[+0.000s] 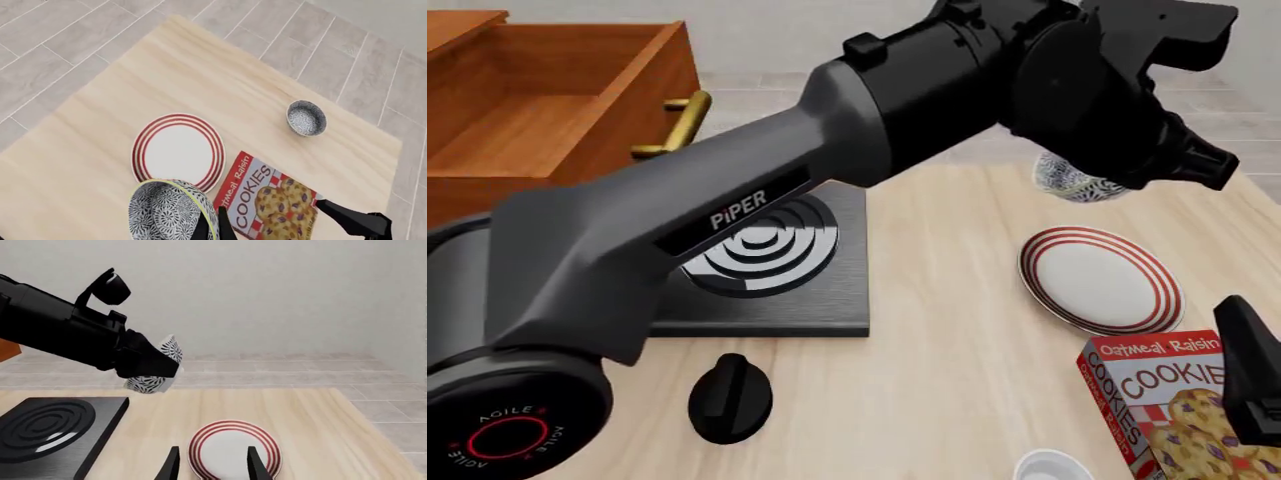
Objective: Pick the akita bowl in the top layer of the wooden cabinet and place it on the plate.
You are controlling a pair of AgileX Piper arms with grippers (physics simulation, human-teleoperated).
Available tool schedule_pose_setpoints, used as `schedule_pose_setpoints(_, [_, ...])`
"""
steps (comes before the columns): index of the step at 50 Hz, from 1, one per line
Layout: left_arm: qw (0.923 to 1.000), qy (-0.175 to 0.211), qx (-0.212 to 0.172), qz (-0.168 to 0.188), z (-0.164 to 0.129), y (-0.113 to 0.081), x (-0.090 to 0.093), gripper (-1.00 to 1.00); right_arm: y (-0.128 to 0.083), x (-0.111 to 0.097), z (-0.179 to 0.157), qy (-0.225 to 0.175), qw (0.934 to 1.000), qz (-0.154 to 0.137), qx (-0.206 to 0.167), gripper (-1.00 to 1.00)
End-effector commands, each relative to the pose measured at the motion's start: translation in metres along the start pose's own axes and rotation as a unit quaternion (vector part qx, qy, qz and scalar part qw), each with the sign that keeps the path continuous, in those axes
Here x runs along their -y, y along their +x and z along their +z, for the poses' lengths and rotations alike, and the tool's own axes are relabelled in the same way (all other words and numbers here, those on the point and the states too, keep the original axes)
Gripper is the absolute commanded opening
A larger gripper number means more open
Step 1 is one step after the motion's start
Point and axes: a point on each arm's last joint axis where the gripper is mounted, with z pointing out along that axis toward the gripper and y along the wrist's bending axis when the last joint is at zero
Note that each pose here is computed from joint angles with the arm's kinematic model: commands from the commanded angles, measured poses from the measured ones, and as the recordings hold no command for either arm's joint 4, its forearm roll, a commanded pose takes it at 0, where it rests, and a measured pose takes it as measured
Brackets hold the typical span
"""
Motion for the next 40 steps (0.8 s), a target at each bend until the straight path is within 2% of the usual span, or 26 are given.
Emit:
schedule_pose_setpoints(1, [0.9993, 0.009, 0.028, -0.023, -0.006, -0.005, 0.006, -1.00, 0.001, 0.000, 0.000, 0.000, 1.0000, 0.001, -0.002, 1.00])
schedule_pose_setpoints(6, [0.9979, 0.017, 0.048, -0.041, -0.008, -0.003, 0.010, -1.00, 0.001, 0.000, 0.000, -0.001, 1.0000, 0.002, -0.003, 1.00])
schedule_pose_setpoints(10, [0.9967, 0.016, 0.061, -0.051, -0.008, -0.001, 0.005, -1.00, 0.001, 0.000, 0.000, -0.001, 1.0000, 0.002, -0.003, 1.00])
schedule_pose_setpoints(24, [0.9967, 0.016, 0.044, -0.067, 0.022, 0.016, 0.005, -1.00, 0.002, 0.000, 0.000, -0.001, 1.0000, 0.007, -0.005, 1.00])
schedule_pose_setpoints(35, [0.9968, 0.009, 0.043, -0.066, 0.035, 0.020, -0.003, -1.00, 0.003, 0.000, 0.000, -0.002, 0.9999, 0.009, -0.006, 1.00])
schedule_pose_setpoints(40, [0.9966, 0.012, 0.041, -0.070, 0.041, 0.025, 0.001, -1.00, 0.003, 0.000, 0.000, -0.003, 0.9999, 0.009, -0.006, 1.00])
